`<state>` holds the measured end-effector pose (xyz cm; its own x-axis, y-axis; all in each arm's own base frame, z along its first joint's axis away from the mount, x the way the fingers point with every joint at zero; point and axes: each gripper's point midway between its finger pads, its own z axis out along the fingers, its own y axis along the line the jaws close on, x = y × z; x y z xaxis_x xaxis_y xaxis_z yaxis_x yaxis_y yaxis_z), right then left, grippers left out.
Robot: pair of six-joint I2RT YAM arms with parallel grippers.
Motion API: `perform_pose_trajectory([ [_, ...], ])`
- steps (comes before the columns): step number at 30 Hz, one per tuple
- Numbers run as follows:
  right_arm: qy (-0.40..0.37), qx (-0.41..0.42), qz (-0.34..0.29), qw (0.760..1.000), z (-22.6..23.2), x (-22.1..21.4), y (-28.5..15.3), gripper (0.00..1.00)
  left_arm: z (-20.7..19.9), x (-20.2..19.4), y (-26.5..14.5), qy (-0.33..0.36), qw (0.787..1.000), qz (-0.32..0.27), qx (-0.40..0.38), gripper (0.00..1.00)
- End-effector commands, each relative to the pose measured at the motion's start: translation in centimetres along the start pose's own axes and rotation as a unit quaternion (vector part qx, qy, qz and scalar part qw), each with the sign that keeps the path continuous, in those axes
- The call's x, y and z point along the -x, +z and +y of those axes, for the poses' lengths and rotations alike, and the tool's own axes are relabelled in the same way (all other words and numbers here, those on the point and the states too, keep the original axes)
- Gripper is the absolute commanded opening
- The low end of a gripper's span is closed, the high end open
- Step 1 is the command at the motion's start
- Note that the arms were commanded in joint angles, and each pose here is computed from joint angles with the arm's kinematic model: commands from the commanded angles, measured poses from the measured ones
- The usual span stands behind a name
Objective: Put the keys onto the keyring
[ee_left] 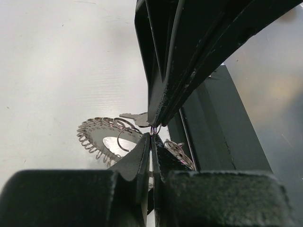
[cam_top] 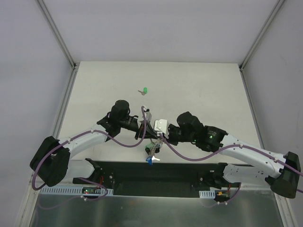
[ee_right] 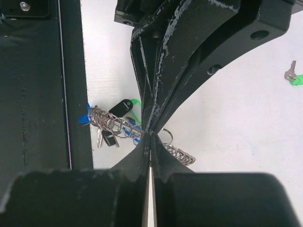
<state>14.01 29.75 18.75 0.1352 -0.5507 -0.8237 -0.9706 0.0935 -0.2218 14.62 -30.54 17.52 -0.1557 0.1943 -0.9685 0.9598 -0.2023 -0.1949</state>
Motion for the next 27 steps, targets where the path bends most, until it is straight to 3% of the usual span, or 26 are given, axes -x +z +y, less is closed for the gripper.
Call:
perform_pose_trajectory([
  [1,-0.019,-0.023,-0.038,0.999,-0.9,2.8,-1.6,0.01,-0.3,1.6,-0.1,0.047,0.999,-0.008,0.002,0.00],
  [17,-0.005,-0.008,-0.005,1.000,0.1,0.4,-1.6,0.01,-0.4,3.8,-0.8,0.068,0.997,-0.029,0.030,0.00],
  [27,0.010,-0.017,-0.020,1.000,-0.1,0.3,-0.2,0.01,0.8,6.1,-1.8,0.090,0.985,-0.099,0.112,0.00],
])
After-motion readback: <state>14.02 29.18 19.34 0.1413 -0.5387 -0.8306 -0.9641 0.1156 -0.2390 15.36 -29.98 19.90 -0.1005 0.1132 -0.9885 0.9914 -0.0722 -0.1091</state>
